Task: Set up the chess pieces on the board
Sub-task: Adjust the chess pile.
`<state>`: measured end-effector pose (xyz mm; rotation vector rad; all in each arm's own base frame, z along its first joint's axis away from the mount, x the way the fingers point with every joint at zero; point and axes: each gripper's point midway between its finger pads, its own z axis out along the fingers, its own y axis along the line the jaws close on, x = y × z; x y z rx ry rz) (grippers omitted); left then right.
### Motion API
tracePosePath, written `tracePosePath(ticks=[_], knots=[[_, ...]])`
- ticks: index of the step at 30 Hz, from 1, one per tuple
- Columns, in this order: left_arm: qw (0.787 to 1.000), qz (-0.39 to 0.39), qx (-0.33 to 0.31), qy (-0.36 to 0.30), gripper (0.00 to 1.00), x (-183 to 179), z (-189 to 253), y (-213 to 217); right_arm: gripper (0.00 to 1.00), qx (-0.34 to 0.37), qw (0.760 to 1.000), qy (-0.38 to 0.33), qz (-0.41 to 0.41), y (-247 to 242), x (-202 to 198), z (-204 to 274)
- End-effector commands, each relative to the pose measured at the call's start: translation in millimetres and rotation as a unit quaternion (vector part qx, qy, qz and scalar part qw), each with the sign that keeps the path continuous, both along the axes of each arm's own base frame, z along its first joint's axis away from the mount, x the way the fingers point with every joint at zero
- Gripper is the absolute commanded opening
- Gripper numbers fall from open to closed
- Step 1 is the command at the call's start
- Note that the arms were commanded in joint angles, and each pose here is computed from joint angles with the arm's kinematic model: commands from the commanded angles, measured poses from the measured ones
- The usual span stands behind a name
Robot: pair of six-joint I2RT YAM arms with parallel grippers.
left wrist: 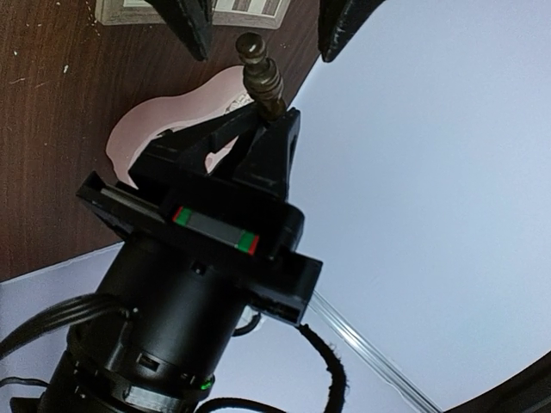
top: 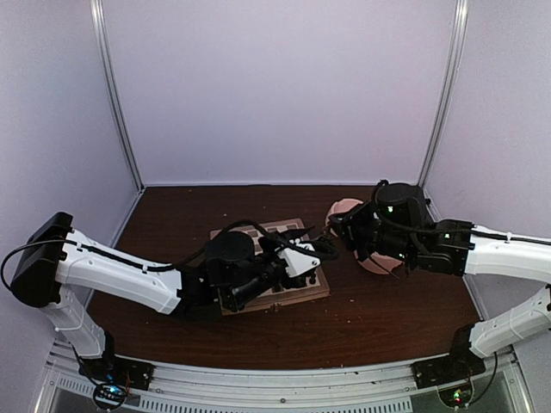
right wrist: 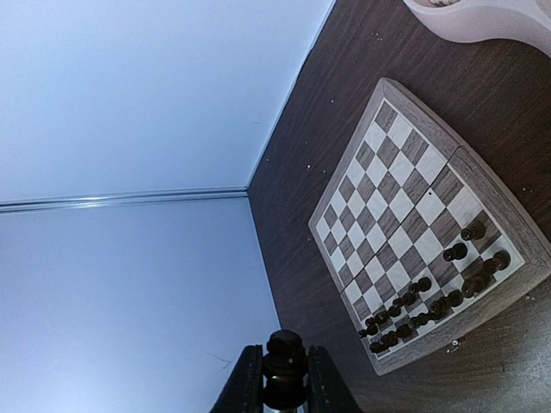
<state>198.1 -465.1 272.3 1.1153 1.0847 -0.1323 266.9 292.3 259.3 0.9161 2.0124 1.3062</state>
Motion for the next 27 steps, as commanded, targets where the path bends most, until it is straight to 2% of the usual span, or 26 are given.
tracePosePath(ticks=[1,20,27], knots=[[1.0,-0.008,-0.026,0.001,0.42,-1.7,12.2,-6.2,0.16,0.008,1.0,0.0,-0.017,-2.9,0.0,0.7],[0.999,0.0,-0.014,0.036,0.26,6.3,4.2,-13.8,0.15,0.014,1.0,-0.012,-0.02,-9.8,-6.8,12.0],[0.999,0.009,-0.021,0.036,0.24,9.5,7.8,-13.7,0.14,0.013,1.0,-0.013,-0.02,-11.2,-9.0,11.8]])
